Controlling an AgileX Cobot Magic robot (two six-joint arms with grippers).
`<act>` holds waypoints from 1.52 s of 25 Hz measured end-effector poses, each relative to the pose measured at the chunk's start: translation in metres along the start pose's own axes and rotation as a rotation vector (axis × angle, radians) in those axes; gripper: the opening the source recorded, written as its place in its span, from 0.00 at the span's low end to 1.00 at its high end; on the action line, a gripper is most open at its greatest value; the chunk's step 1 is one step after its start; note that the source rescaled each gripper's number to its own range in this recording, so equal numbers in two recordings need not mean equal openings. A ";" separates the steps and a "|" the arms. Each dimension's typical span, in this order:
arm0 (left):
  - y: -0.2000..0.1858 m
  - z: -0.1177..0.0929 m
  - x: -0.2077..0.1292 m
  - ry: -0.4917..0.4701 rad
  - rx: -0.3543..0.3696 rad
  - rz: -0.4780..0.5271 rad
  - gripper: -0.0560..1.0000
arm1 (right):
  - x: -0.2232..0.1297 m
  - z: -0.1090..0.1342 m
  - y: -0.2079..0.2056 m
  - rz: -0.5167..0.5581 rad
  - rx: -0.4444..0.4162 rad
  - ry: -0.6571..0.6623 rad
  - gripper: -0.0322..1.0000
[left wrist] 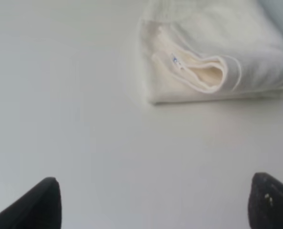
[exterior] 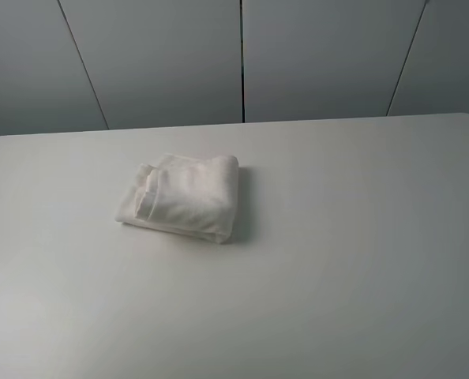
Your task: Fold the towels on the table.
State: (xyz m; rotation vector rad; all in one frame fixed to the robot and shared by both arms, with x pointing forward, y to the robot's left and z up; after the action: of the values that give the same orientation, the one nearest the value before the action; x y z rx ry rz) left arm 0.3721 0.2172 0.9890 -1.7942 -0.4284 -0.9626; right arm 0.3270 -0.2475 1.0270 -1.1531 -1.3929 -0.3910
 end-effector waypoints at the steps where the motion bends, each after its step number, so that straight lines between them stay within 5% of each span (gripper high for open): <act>1: -0.002 -0.002 -0.002 -0.020 -0.012 0.010 1.00 | -0.002 0.001 0.000 0.010 0.007 0.002 1.00; 12: -0.020 0.000 -0.042 -0.033 0.011 0.255 1.00 | -0.031 0.017 -0.006 0.172 0.090 0.015 1.00; 18: -0.029 -0.001 -0.038 -0.008 -0.009 0.147 1.00 | -0.032 0.016 -0.005 0.168 0.092 -0.082 1.00; 25: -0.066 0.003 -0.031 -0.041 -0.029 -0.135 1.00 | -0.030 0.014 -0.003 0.155 0.078 -0.081 1.00; 32: -0.072 0.019 -0.028 -0.147 0.074 -0.200 1.00 | -0.035 -0.004 -0.003 0.201 -0.089 0.023 1.00; 38: -0.076 0.035 -0.028 -0.250 0.230 -0.239 1.00 | -0.035 -0.016 -0.013 0.171 -0.249 0.095 1.00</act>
State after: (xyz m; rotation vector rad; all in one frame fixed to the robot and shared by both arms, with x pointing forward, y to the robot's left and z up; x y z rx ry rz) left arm 0.3188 0.2840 1.0079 -1.6814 -0.8919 -0.8137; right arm 0.3175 -0.2803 1.0042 -1.4271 -1.1755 -0.4999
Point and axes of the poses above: a point on each arm's last joint axis where the gripper is mounted, y pointing out along that axis toward the gripper, z along the wrist's bending axis when the last joint is at zero, x = y × z, the point moved 10 cm from there along y, pointing out along that axis toward the gripper, and after that the axes turned 10 degrees about -y, right-handed, at the moved point
